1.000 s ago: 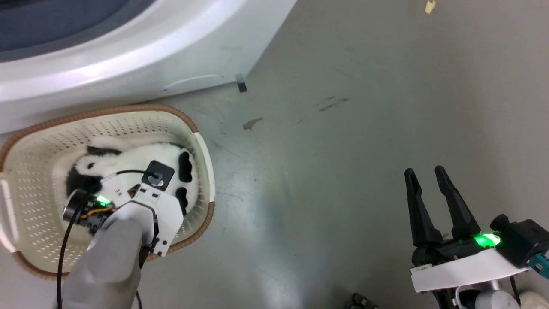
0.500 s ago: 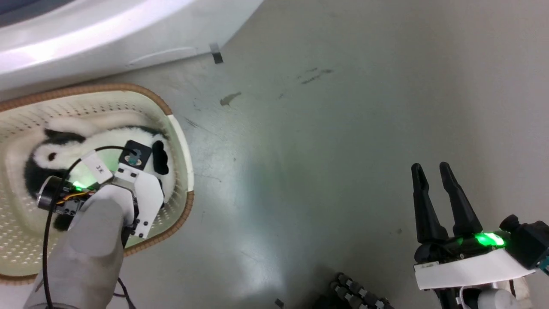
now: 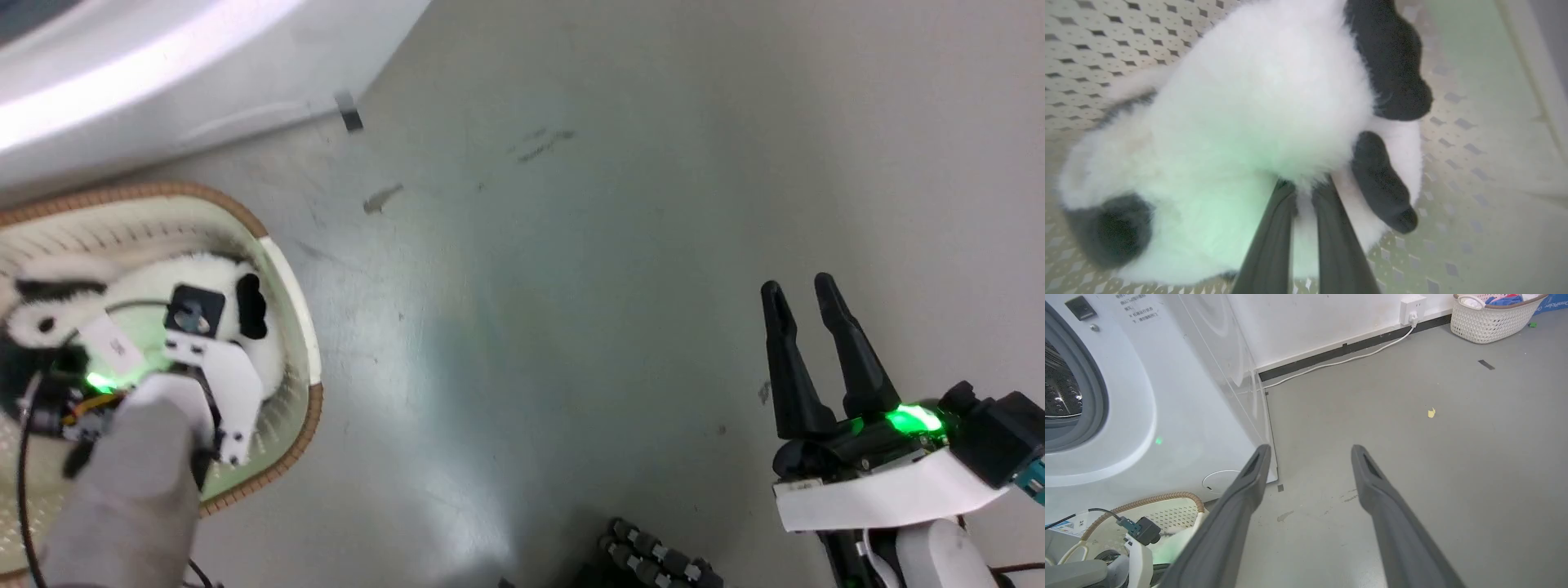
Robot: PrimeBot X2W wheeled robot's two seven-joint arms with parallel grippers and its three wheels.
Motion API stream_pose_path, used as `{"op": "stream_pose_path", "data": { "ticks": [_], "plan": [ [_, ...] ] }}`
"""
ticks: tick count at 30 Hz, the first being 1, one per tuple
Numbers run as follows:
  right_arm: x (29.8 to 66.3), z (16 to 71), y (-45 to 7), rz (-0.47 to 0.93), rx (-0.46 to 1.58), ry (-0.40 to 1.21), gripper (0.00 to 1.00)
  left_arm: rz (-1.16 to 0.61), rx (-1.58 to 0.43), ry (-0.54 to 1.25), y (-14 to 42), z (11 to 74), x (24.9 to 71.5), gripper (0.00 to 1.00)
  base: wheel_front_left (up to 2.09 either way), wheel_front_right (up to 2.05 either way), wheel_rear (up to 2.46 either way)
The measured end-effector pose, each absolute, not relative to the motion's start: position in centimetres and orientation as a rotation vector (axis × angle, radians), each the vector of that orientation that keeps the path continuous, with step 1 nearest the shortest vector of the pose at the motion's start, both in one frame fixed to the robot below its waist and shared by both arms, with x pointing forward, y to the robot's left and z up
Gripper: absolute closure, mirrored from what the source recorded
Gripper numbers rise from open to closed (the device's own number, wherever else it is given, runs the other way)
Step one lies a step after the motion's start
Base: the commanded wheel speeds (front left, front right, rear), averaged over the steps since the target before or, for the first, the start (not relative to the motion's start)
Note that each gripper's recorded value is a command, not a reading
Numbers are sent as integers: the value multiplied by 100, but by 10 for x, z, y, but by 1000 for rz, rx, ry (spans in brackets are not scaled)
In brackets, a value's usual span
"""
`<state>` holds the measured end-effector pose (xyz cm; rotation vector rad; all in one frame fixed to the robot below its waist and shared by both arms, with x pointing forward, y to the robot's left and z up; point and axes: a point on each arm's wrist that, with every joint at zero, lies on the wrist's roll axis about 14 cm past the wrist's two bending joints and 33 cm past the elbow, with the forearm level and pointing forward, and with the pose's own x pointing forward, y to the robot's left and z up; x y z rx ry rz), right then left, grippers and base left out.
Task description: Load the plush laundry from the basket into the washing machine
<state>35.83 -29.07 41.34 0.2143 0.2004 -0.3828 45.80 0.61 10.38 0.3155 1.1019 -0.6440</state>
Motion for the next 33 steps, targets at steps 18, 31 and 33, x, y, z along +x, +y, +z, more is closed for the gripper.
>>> {"op": "stream_pose_path", "data": {
  "ticks": [18,31,33],
  "plan": [
    [349,480,-261,-224,113,8,0,-584,108,703,5,268,436,100,0,0,0],
    [340,522,-213,-58,146,-135,0,-421,-10,258,46,411,425,100,0,0,0],
    [339,529,-209,-41,149,-157,0,-402,-26,138,51,447,426,100,0,0,0]
  ]
}}
